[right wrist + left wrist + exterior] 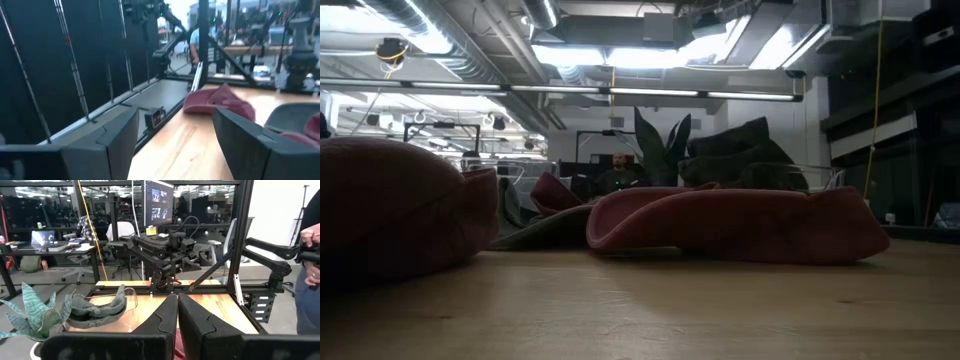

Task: Pick & Place hat
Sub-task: Put the bottom red cap into the left bin

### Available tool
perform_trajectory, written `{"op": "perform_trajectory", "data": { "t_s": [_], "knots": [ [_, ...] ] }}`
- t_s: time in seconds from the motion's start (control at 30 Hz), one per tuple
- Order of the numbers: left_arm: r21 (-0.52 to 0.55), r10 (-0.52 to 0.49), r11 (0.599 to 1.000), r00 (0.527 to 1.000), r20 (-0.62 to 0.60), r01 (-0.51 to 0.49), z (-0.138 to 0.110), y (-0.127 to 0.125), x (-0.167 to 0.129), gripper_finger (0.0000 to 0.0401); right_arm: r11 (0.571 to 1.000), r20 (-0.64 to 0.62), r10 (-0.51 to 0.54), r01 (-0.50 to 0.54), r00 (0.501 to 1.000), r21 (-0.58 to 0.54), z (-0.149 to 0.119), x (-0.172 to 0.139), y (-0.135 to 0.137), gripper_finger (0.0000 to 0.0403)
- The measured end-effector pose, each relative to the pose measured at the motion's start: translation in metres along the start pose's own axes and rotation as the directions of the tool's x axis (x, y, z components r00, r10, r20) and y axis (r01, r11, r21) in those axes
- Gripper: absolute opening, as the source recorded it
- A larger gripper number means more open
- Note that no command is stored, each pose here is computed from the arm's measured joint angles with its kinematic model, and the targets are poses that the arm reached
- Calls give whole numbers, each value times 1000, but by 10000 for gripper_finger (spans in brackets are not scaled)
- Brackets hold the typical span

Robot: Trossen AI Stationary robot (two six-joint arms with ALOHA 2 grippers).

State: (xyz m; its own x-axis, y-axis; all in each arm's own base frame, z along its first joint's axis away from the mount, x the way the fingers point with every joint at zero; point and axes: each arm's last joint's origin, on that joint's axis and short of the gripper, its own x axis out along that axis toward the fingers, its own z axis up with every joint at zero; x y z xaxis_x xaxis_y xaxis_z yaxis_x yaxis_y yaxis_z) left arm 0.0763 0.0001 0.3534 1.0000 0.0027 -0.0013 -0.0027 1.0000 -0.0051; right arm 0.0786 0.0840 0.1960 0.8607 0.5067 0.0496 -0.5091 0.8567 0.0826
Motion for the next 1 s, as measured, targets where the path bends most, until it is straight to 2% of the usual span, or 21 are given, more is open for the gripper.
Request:
{"op": "perform_trajectory", "data": {
  "t_s": [0.27,0.43,0.77,0.87,1.0],
  "knots": [
    [0,0,1000,1000,0,0,0,0,0,12,988,94,-107,116,990,-106,1,-7,-13,252],
    [0,0,1000,1000,0,0,0,0,0,10,975,118,-176,190,977,-113,-11,-11,-21,252],
    [0,0,1000,1000,0,0,0,0,0,10,914,128,-327,347,936,-208,-12,-18,-32,252],
    [0,0,1000,1000,1,0,0,0,0,12,905,114,-335,353,935,-236,-13,-17,-35,252],
    [0,0,1000,1000,1,0,0,0,0,12,921,46,-295,297,954,-251,-20,-16,-38,252]
  ]
}}
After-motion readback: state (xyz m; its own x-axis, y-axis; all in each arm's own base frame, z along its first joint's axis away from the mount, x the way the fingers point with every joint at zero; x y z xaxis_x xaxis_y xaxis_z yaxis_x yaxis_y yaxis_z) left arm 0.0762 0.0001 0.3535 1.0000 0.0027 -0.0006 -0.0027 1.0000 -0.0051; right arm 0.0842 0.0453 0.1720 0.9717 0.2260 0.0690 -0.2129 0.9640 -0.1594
